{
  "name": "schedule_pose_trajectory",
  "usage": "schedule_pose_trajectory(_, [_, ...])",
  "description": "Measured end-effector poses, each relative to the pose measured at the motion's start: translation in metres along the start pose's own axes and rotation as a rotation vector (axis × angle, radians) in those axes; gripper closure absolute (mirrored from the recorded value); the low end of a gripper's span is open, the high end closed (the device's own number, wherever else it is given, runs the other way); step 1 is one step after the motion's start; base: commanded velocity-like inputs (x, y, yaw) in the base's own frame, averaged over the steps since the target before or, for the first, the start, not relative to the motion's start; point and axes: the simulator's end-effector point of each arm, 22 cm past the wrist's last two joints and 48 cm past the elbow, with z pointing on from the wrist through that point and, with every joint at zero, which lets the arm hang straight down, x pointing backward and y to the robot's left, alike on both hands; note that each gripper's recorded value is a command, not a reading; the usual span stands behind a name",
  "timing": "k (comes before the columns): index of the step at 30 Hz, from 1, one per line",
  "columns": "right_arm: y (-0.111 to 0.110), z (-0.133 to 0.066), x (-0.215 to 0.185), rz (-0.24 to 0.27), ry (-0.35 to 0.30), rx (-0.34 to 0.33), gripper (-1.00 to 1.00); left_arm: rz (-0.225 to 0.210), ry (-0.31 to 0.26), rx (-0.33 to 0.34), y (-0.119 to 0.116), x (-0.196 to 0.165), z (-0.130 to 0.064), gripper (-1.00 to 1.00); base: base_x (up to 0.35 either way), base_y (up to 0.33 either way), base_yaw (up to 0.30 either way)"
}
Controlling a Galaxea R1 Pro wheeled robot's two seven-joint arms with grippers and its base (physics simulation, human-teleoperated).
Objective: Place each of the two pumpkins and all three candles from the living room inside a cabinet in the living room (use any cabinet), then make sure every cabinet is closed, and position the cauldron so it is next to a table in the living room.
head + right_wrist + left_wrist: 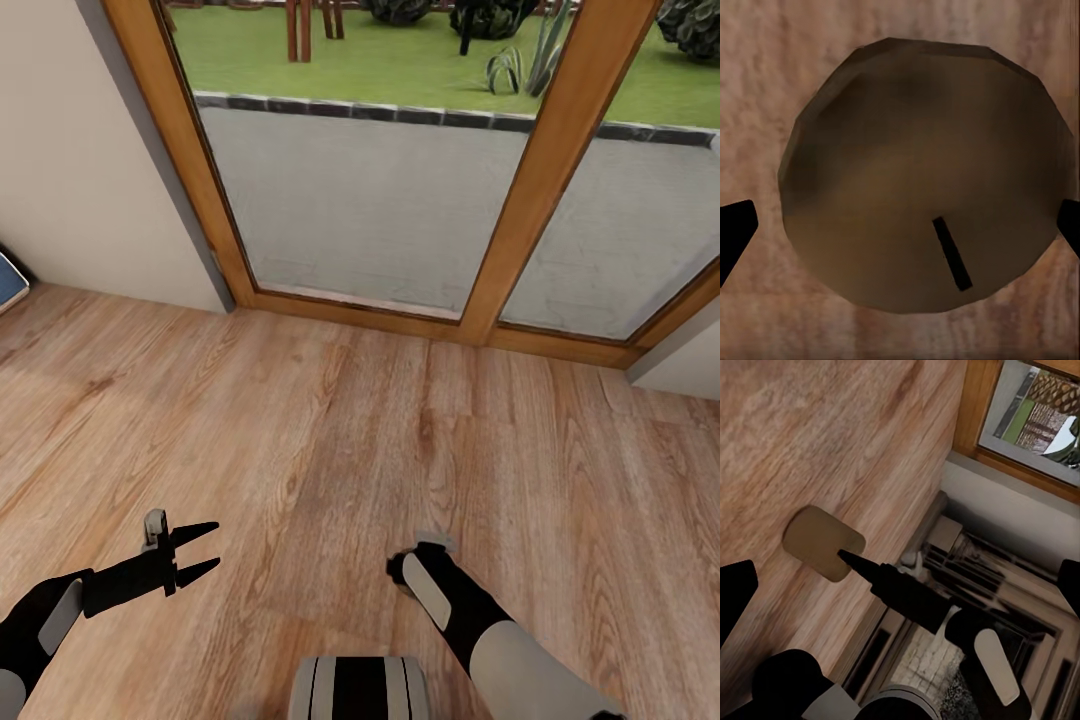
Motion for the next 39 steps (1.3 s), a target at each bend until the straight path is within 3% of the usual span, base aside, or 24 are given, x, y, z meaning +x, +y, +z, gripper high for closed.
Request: schedule_pose_trajectory(39, [-0.0026,0.0020,0.0049,0.008,0.012,0.008,-1.00,-0.001,0.001,-0.001,0.0005,0.0003,0.0001,-1.00,0.000,-0.014,0.000])
